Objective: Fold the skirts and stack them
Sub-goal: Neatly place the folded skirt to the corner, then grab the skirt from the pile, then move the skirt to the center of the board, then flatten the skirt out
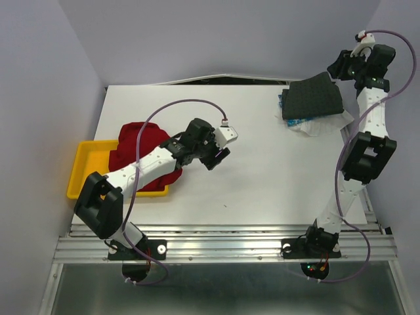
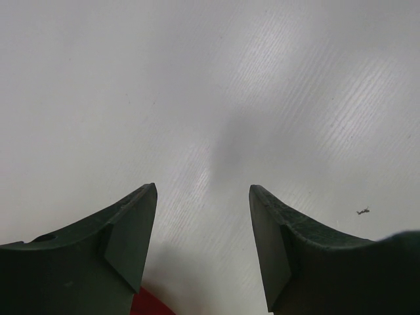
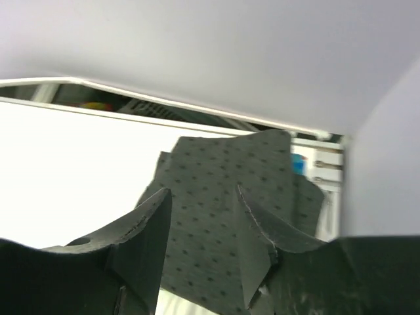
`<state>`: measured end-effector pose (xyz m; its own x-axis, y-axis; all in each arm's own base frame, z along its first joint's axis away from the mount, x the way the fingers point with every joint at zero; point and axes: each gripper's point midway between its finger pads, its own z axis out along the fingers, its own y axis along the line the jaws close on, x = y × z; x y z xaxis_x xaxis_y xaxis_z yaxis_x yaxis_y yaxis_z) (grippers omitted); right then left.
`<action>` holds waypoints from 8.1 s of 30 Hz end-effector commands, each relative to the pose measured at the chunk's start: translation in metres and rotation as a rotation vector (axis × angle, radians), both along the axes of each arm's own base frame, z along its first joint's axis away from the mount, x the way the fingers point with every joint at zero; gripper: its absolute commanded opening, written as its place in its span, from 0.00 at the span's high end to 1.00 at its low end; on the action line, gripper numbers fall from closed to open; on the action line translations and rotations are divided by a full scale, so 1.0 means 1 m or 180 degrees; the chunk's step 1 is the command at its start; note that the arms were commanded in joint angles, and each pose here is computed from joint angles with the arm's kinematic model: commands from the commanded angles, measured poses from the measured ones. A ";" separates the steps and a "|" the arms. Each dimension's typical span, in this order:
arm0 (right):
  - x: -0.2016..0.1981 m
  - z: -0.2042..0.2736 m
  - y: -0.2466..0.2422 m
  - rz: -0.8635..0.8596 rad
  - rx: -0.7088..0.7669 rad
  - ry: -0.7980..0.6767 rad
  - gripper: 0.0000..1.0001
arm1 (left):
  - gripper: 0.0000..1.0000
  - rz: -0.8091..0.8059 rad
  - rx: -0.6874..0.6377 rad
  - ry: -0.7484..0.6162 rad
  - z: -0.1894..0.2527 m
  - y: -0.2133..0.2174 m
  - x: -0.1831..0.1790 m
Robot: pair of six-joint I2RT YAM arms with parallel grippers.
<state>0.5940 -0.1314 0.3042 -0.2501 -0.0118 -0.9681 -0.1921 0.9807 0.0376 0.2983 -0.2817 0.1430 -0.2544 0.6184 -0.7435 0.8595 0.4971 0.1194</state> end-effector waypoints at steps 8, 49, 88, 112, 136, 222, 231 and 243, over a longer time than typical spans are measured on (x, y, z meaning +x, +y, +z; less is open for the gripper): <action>0.051 -0.109 -0.008 -0.0384 0.0912 0.0411 0.55 | 0.30 0.0183 -0.0385 -0.0147 0.045 0.001 0.019; -0.157 -0.069 0.081 0.0267 -0.0384 0.1006 0.00 | 0.02 0.2418 0.0521 0.0251 0.018 0.367 0.029; -0.198 -0.089 0.116 0.0692 0.0099 0.1539 0.00 | 1.00 0.0342 0.0059 0.0072 0.024 0.032 -0.010; -0.285 -0.140 0.244 0.2485 0.0061 0.2099 0.11 | 0.14 -0.1086 -0.0139 -0.0012 0.069 0.034 -0.061; -0.334 -0.198 0.353 0.3031 -0.0125 0.1868 0.55 | 0.53 -0.1389 0.0142 0.0124 0.000 0.028 -0.049; -0.151 -0.143 0.274 0.2276 -0.2190 0.0479 0.41 | 0.23 -0.1104 0.0178 -0.0155 -0.037 0.008 -0.129; -0.149 -0.170 0.280 0.2967 -0.2709 0.0169 0.39 | 0.32 -0.0940 0.0255 -0.0104 -0.063 -0.031 -0.131; -0.164 -0.191 0.323 0.4310 -0.2984 -0.0592 0.28 | 0.93 -0.0464 0.0097 0.0035 -0.050 0.012 -0.084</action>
<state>0.4373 0.1781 0.1051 0.3661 -0.7498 -0.5511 -0.8638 -0.0535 -0.5010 0.2052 -0.2682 0.0638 -0.1881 0.7255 -0.6620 0.9273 0.3532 0.1235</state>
